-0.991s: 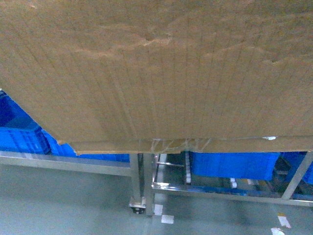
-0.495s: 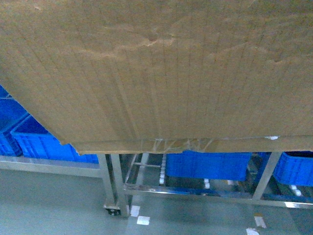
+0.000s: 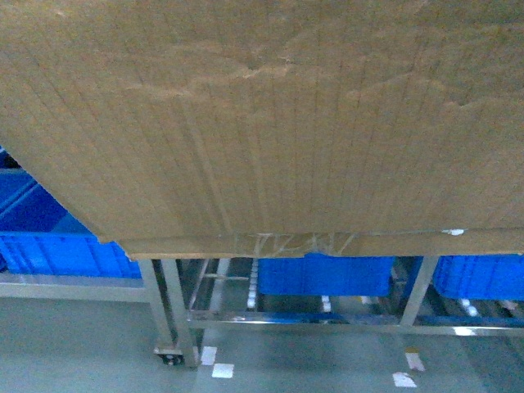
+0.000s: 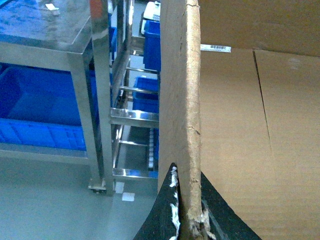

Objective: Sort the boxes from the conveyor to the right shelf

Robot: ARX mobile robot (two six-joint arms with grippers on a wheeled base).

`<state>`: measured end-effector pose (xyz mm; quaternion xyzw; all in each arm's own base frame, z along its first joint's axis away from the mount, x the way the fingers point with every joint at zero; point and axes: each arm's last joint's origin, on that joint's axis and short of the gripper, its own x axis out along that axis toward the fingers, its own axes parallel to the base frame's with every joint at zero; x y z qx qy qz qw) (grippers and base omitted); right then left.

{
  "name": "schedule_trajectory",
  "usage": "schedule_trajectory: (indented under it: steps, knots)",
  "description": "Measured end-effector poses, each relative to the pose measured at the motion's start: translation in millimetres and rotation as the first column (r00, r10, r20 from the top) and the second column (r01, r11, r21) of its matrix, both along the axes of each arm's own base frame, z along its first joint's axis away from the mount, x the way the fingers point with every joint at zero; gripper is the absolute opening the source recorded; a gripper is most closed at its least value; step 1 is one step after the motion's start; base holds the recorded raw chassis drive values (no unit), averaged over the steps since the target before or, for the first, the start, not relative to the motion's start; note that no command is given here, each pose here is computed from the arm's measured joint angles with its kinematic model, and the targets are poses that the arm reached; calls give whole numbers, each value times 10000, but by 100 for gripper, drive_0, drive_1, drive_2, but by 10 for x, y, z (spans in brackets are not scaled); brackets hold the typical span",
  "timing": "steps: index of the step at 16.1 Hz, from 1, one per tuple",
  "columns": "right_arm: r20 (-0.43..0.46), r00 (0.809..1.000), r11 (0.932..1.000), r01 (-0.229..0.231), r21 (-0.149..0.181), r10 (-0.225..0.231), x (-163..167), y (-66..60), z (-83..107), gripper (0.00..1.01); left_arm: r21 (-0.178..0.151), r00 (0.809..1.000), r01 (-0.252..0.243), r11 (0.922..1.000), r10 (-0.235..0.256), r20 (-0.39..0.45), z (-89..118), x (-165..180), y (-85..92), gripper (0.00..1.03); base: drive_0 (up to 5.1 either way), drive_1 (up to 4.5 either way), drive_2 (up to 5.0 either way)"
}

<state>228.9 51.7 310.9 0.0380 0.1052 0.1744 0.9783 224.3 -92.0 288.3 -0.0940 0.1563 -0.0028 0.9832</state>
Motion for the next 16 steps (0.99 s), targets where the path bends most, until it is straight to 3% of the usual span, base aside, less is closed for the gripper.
schedule_trajectory:
  steps: [7,12,16]
  knots:
    - [8,10000,10000,0,1,0,-2,0,2,2,2,10000,15,10000,-15,-3,-2,1,-5,2,-12,-12,-12]
    - [29,10000,10000,-11,8,11,-3,0,5,2,-6,10000,-4,10000,4,10,-1,4,0,2,476,-262,-262]
    - [4,10000,10000,0,0,0,-1,1,1,2,8,10000,23,10000,-23,-21,-7,5,-8,2,0,0,0]
